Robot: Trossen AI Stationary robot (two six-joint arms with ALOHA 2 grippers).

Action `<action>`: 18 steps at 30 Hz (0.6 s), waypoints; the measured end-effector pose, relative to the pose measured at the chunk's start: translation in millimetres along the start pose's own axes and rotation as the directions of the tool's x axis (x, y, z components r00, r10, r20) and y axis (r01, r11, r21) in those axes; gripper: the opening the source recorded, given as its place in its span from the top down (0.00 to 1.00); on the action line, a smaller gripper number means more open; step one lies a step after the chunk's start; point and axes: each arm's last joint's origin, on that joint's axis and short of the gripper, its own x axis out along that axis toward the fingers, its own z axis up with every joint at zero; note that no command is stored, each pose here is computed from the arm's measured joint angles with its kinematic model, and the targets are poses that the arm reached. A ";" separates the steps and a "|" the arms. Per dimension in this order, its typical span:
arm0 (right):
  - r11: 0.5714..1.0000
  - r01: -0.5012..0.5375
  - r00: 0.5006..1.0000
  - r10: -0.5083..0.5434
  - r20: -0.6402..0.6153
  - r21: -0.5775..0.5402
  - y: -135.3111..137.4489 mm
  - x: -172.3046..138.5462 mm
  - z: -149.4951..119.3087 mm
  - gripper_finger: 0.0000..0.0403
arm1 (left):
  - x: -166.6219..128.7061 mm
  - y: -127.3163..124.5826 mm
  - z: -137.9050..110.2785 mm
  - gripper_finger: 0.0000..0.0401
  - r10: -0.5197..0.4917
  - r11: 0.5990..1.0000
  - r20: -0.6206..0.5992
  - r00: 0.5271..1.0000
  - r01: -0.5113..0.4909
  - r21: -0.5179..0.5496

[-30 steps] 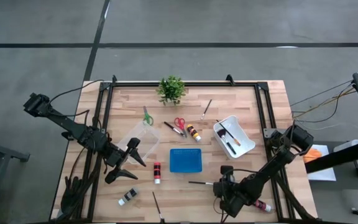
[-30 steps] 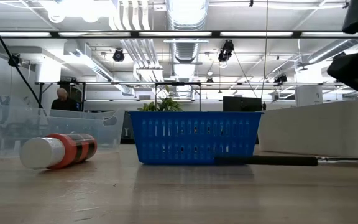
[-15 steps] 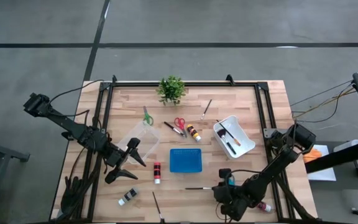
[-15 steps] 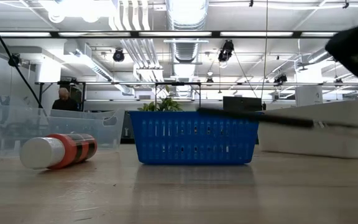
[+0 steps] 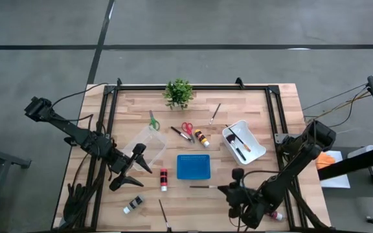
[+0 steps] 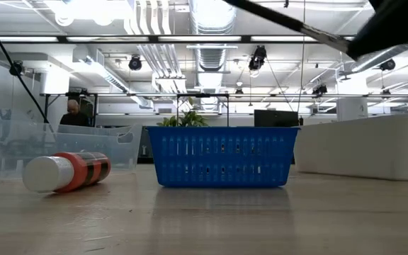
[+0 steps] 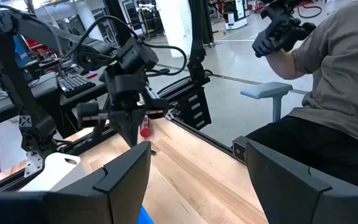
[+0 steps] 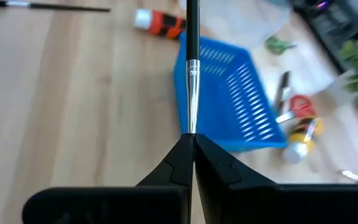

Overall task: Pick & Place Paint Supplies
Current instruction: Put the bottom eyeshadow brush in the white bin

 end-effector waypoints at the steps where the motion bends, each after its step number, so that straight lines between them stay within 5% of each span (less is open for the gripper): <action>1: 1.000 0.015 1.000 -0.015 0.012 -0.009 -0.9 -0.5 0.8 0.98 | 0.0 -0.1 -0.2 0.33 -0.001 1.000 -0.002 1.000 0.001 0.000; 18: 0.984 0.177 0.978 -0.177 0.108 0.015 -16.9 -3.8 10.9 0.98 | 0.0 -0.2 -0.5 0.33 -0.002 1.000 -0.005 1.000 0.002 -0.001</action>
